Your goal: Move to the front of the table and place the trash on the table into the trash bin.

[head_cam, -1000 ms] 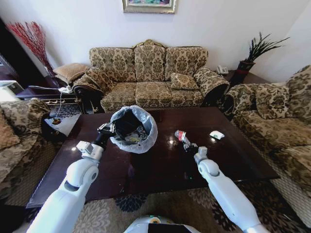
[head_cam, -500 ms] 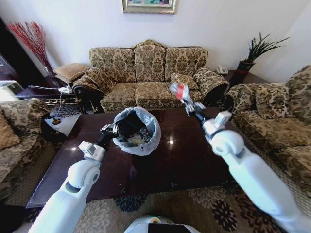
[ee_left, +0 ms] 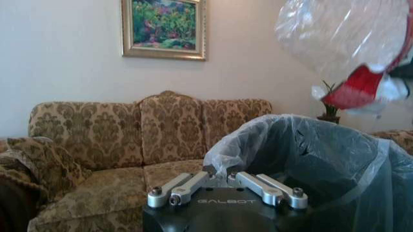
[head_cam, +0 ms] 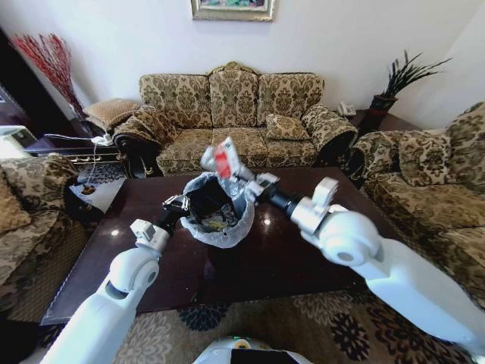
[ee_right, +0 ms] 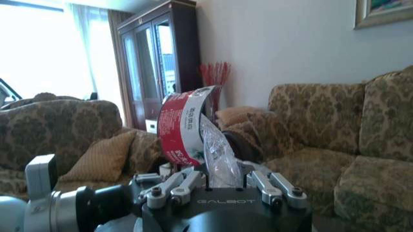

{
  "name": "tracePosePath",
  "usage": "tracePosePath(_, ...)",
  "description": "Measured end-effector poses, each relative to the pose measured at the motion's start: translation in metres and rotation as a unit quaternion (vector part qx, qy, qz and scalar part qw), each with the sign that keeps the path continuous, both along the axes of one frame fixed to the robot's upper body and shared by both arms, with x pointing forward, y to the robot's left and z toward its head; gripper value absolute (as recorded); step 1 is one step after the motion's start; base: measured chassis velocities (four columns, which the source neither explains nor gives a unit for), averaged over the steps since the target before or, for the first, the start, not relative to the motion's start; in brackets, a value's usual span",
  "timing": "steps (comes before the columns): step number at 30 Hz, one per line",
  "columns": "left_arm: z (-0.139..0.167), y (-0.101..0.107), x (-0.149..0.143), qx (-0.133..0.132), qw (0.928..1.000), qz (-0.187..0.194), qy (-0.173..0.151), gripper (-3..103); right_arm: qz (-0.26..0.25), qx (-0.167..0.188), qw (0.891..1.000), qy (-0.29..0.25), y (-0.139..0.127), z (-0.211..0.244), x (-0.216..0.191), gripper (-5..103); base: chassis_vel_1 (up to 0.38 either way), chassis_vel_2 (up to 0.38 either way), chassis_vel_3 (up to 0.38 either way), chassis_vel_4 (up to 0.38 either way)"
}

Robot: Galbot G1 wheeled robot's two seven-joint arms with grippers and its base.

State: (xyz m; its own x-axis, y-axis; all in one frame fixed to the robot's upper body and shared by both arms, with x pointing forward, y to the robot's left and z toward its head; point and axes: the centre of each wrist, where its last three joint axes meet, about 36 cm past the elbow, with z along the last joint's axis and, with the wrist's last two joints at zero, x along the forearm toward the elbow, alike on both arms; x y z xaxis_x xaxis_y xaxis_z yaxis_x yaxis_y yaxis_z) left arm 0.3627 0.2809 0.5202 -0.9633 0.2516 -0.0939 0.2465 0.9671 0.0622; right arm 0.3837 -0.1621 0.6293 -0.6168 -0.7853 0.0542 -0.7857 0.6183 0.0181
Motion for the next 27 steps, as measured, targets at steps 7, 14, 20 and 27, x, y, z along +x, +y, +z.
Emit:
tracePosePath(7,0.001,0.002,-0.001,0.001,1.0,0.004,-0.001,3,-0.005,-0.027,1.0,0.004,0.009,-0.008,0.003,33,0.0,0.0,0.0,0.0)
tracePosePath(14,0.0,0.001,-0.001,-0.004,1.0,0.006,-0.001,3,-0.013,-0.03,0.999,-0.004,0.008,-0.006,0.01,54,0.0,0.0,0.0,0.0)
tracePosePath(20,0.0,0.001,-0.002,-0.005,1.0,0.006,0.0,3,-0.031,-0.016,0.999,-0.025,0.001,0.002,0.016,77,0.0,0.0,0.0,0.0)
tracePosePath(27,0.003,0.003,-0.004,-0.006,0.9999,0.014,-0.001,3,-0.143,-0.009,0.988,-0.066,-0.036,0.016,0.042,99,0.0,0.0,0.0,0.0)
